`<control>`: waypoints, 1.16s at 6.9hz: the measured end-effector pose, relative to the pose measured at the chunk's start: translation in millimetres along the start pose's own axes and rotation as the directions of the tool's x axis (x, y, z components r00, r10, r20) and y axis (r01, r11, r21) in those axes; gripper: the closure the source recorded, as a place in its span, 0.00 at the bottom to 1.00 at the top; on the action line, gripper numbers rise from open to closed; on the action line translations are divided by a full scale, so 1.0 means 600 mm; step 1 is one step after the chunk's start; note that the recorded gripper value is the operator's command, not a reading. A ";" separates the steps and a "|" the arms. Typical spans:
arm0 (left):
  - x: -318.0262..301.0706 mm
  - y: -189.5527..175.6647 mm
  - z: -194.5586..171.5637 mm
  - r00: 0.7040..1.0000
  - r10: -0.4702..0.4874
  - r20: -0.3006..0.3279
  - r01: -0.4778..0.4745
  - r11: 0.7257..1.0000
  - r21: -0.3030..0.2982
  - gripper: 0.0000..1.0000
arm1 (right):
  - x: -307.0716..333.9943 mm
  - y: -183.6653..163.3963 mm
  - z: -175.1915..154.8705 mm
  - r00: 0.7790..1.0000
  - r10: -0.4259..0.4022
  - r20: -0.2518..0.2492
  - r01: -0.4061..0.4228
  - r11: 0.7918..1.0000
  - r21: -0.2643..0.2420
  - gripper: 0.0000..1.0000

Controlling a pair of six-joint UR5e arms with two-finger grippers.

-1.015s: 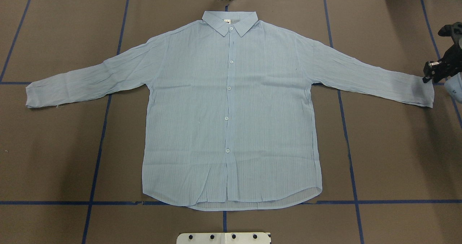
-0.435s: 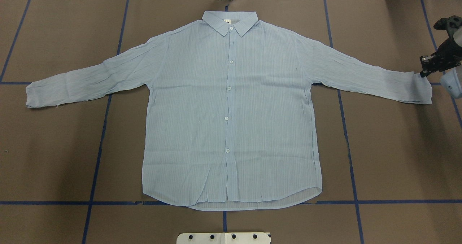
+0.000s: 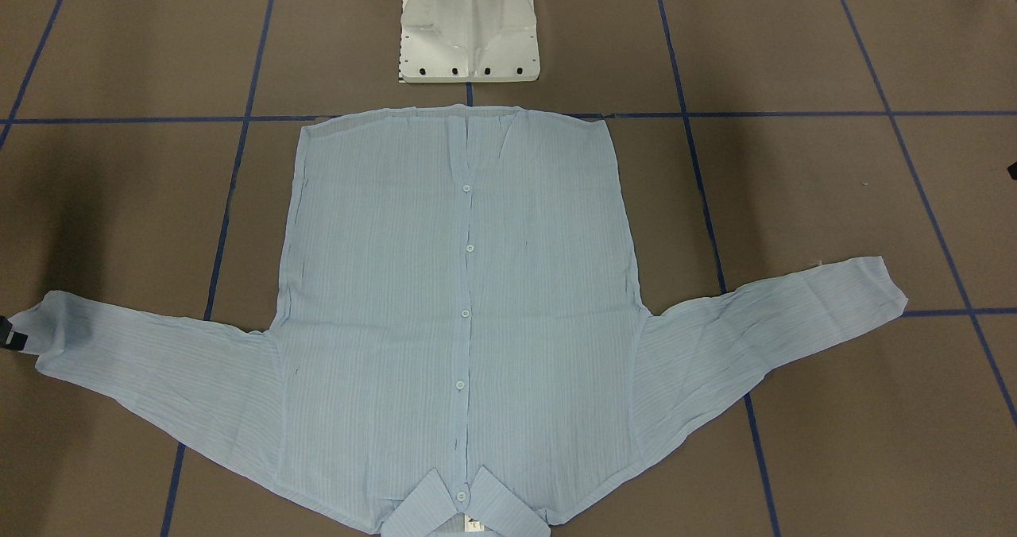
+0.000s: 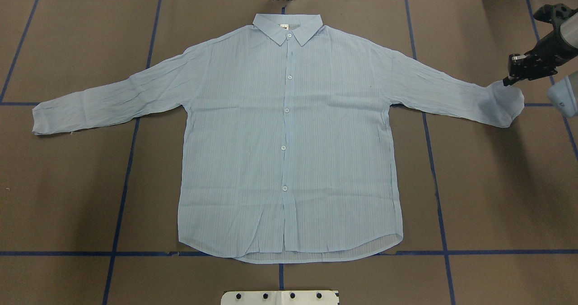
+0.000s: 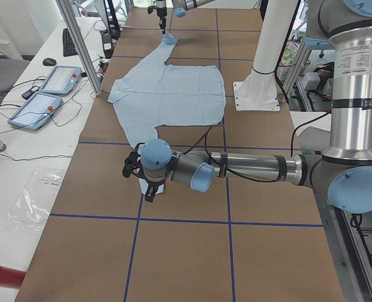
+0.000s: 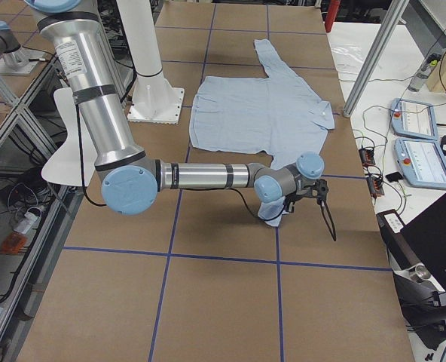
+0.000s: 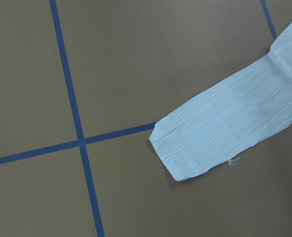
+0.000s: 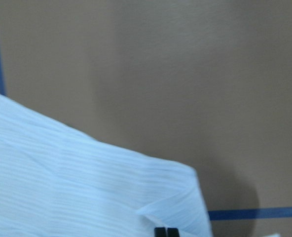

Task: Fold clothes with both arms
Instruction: 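Carry the grasped sleeve with the right gripper across the chest toward the collar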

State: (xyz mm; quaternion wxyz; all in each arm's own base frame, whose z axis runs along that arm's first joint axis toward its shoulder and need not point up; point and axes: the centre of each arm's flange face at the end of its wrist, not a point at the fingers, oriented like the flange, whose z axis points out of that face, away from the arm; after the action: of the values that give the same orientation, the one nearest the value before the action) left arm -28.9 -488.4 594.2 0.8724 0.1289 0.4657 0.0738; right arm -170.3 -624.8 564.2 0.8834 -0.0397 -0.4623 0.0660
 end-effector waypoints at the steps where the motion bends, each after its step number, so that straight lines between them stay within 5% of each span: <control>1: 0.003 -0.005 -0.001 1.000 0.004 0.000 -0.004 1.000 0.003 0.00 | -0.091 0.014 0.007 0.998 0.048 0.030 -0.048 0.999 -0.008 1.00; 3: 0.004 -0.006 -0.002 1.000 0.006 0.002 -0.006 1.000 0.004 0.00 | -0.309 0.017 0.008 0.981 0.177 0.079 -0.177 0.984 -0.007 1.00; 6: 0.002 -0.002 -0.001 1.000 0.003 0.002 -0.003 1.000 0.001 0.00 | -0.680 0.011 0.027 0.899 0.411 0.148 -0.430 0.894 0.129 1.00; 8: 0.002 0.000 -0.001 1.000 0.002 0.001 -0.002 1.000 0.001 0.00 | -0.891 0.064 0.100 0.872 0.428 0.237 -0.476 0.856 0.201 1.00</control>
State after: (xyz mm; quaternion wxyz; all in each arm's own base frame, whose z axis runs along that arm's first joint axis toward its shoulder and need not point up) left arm -28.9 -487.9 593.0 0.8725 0.1300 0.4651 0.0744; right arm -523.9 -668.4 159.6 0.7940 -0.0283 -0.5071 0.3341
